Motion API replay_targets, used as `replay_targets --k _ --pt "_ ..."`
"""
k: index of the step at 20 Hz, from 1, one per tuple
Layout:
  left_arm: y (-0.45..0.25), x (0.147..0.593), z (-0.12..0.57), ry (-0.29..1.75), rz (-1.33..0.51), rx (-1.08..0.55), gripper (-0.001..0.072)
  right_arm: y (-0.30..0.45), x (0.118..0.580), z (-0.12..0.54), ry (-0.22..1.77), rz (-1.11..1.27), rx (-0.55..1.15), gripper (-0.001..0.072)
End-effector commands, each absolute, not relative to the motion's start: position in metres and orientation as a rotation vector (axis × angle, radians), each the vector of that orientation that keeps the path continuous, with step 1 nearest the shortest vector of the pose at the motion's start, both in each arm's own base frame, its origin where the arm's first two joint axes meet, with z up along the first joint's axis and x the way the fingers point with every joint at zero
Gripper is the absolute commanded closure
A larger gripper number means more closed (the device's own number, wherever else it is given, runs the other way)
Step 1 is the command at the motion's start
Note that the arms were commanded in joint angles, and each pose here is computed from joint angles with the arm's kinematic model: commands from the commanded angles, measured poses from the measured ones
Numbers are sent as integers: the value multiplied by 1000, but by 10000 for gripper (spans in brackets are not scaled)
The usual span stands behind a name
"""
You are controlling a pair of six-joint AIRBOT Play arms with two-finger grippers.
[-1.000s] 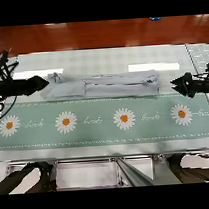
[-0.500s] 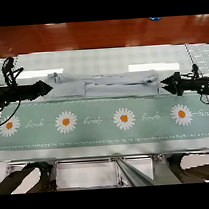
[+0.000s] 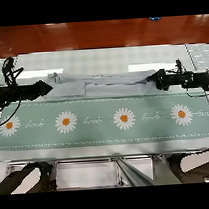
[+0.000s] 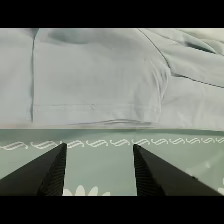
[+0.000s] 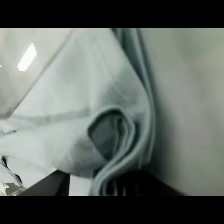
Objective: Fold the shirts.
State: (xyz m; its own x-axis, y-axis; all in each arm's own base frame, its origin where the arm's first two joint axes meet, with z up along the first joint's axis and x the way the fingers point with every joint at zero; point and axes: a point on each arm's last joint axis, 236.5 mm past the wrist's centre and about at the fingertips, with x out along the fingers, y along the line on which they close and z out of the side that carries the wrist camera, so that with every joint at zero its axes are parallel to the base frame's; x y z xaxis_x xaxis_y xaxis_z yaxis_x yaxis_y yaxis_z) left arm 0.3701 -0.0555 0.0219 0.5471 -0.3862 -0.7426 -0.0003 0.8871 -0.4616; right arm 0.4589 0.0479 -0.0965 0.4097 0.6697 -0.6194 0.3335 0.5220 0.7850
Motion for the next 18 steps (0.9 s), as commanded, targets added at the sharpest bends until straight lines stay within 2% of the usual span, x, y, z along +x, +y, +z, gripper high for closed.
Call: replay_targets --k 1,2,5,6,8,13,18 --pt "-56 370 22 972 -239 -441 199 68 478 -97 1185 282 1043 504" --pt "-56 370 22 972 -239 -441 199 71 479 -95 1182 295 1034 688" --pt "-58 371 23 969 -242 -451 204 69 470 -84 1195 335 996 689" --pt "-61 371 25 964 -252 -462 247 66 465 -79 1207 347 970 689" --pt "-74 371 27 962 -287 -441 676 55 451 -64 1225 364 888 689" --pt "-157 377 23 948 -455 -346 689 27 414 -12 1242 303 625 689" --pt "-276 387 -6 1075 -650 -273 689 24 370 44 1151 284 520 689"
